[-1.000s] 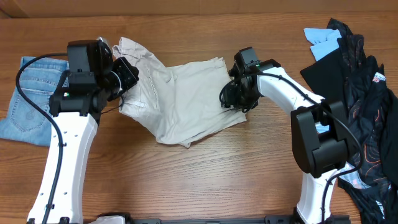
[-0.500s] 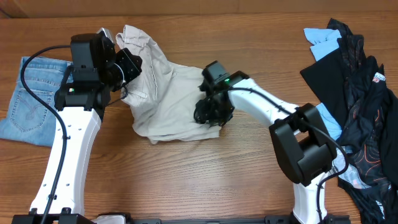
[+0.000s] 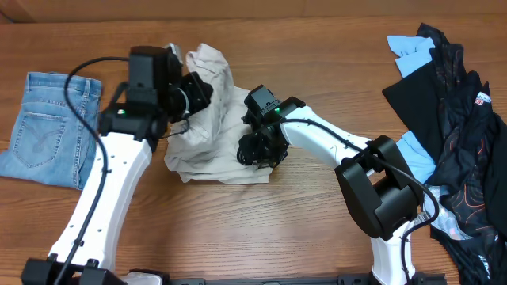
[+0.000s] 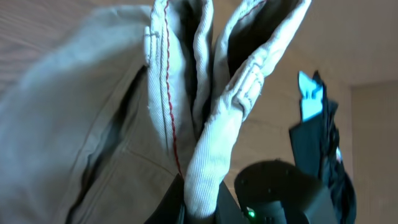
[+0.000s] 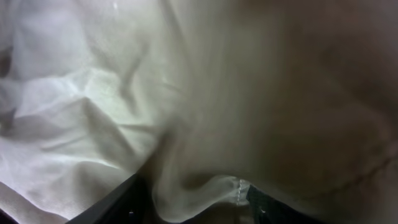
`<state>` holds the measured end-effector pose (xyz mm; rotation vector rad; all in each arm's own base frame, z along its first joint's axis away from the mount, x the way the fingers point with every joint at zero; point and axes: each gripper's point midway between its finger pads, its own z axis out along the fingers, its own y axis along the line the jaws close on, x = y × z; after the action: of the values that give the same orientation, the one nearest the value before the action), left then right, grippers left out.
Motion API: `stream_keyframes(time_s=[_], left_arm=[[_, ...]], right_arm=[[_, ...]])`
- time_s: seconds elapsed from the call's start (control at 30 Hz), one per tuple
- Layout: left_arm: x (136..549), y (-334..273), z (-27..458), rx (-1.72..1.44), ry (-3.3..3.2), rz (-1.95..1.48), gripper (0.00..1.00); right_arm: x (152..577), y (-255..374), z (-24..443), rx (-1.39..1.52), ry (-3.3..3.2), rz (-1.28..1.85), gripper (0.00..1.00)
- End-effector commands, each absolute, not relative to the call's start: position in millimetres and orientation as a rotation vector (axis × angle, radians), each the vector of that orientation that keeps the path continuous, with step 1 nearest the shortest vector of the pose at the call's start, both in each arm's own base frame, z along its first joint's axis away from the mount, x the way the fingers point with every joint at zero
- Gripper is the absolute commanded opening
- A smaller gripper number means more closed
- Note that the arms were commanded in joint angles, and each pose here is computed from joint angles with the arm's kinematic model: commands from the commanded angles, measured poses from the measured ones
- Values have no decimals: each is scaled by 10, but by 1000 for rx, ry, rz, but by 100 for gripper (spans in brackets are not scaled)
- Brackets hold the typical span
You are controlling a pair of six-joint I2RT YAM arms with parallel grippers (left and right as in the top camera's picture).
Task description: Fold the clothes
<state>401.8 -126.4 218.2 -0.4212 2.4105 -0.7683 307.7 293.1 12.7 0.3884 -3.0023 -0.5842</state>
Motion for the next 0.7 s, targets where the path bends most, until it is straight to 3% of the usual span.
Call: stream_keyframes(time_s=[0.0,0.2,0.67], left_arm=[[3998,-1471,2115,-361,2459,-811,8],[3932,-1489,1901,-358,2543,-785,8],[3837,-1739,1666,-273,2625,-732,13]], right_arm=[[3009,2859,-11,364,-2976,-501,57],[3089,2487,-49,252,-3020,-273,61],[3307,1811,277,44,-3051,-127,62]])
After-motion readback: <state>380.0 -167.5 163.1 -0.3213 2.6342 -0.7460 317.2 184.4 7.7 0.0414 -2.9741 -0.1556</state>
